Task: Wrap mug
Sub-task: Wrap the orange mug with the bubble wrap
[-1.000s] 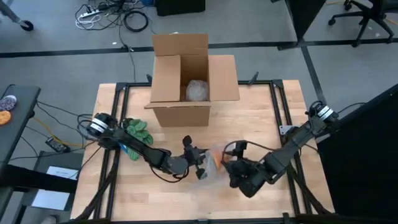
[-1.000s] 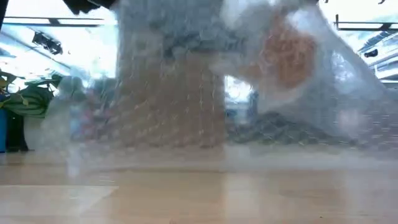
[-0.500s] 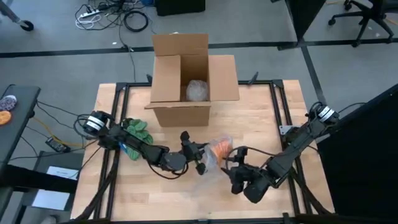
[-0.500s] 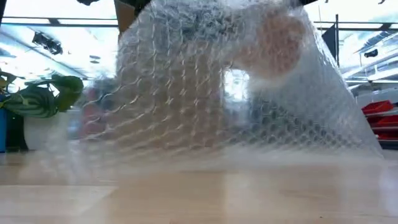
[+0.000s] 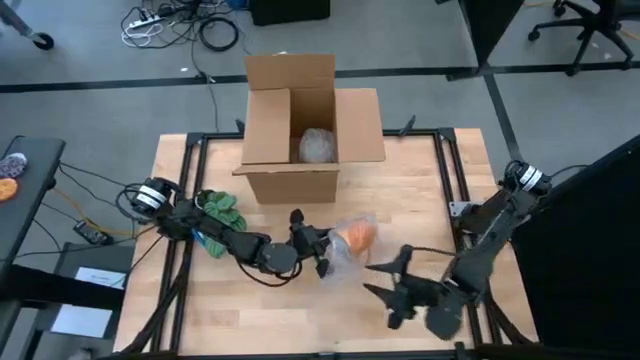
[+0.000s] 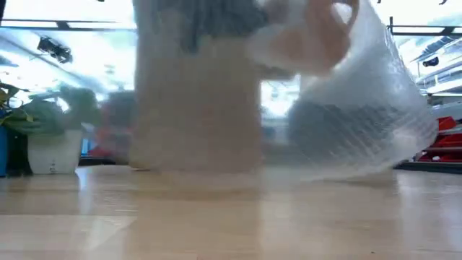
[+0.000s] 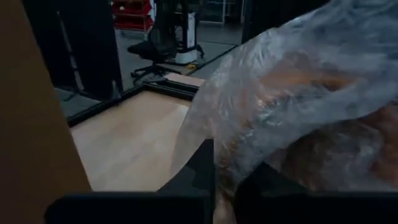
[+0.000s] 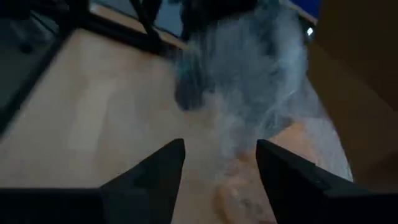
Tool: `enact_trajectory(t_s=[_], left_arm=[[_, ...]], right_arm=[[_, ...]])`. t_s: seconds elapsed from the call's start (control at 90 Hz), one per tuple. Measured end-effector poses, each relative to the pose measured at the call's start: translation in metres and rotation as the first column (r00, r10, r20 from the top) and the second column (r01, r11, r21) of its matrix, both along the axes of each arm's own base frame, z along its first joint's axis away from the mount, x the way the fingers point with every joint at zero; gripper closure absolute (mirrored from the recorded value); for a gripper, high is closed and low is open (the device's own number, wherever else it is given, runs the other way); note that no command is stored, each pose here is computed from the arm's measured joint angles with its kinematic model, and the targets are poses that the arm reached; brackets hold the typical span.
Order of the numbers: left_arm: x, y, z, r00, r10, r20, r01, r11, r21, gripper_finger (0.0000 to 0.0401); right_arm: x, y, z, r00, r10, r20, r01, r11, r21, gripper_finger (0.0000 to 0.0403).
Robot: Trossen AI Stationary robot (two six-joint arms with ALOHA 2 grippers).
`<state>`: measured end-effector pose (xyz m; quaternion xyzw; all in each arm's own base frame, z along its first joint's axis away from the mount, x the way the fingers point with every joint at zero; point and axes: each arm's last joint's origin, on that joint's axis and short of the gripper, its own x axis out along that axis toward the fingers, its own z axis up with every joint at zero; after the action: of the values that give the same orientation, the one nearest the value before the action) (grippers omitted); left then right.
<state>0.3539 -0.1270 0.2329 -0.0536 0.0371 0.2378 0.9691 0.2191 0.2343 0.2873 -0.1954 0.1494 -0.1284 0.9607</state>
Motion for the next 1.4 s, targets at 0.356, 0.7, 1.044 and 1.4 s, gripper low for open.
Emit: enact_trajectory(t_s=[0.356, 0.7, 1.044, 1.4], left_arm=[[0.000, -0.002, 0.003, 1.000, -0.011, 0.025, 0.011, 1.000, -0.002, 0.0395], [-0.002, -0.003, 0.015, 0.985, 0.009, 0.174, 0.019, 0.987, -0.159, 0.0395], [0.001, -0.002, 0.003, 0.965, 0.135, 0.224, -0.066, 0.955, -0.289, 0.0395], [0.010, 0.000, -0.024, 0.952, 0.217, 0.216, -0.131, 0.927, -0.352, 0.0395]], right_arm=[[-0.040, 0.000, 0.013, 0.984, -0.124, 0.127, 0.139, 0.984, -0.113, 0.0227], [-0.052, -0.060, -0.023, 0.941, -0.337, 0.025, 0.334, 0.940, 0.073, 0.0233], [-0.047, -0.060, -0.083, 0.927, -0.365, 0.090, 0.326, 0.899, 0.293, 0.0234], [-0.024, -0.061, -0.112, 0.978, -0.211, 0.003, 0.190, 0.887, 0.420, 0.0234]])
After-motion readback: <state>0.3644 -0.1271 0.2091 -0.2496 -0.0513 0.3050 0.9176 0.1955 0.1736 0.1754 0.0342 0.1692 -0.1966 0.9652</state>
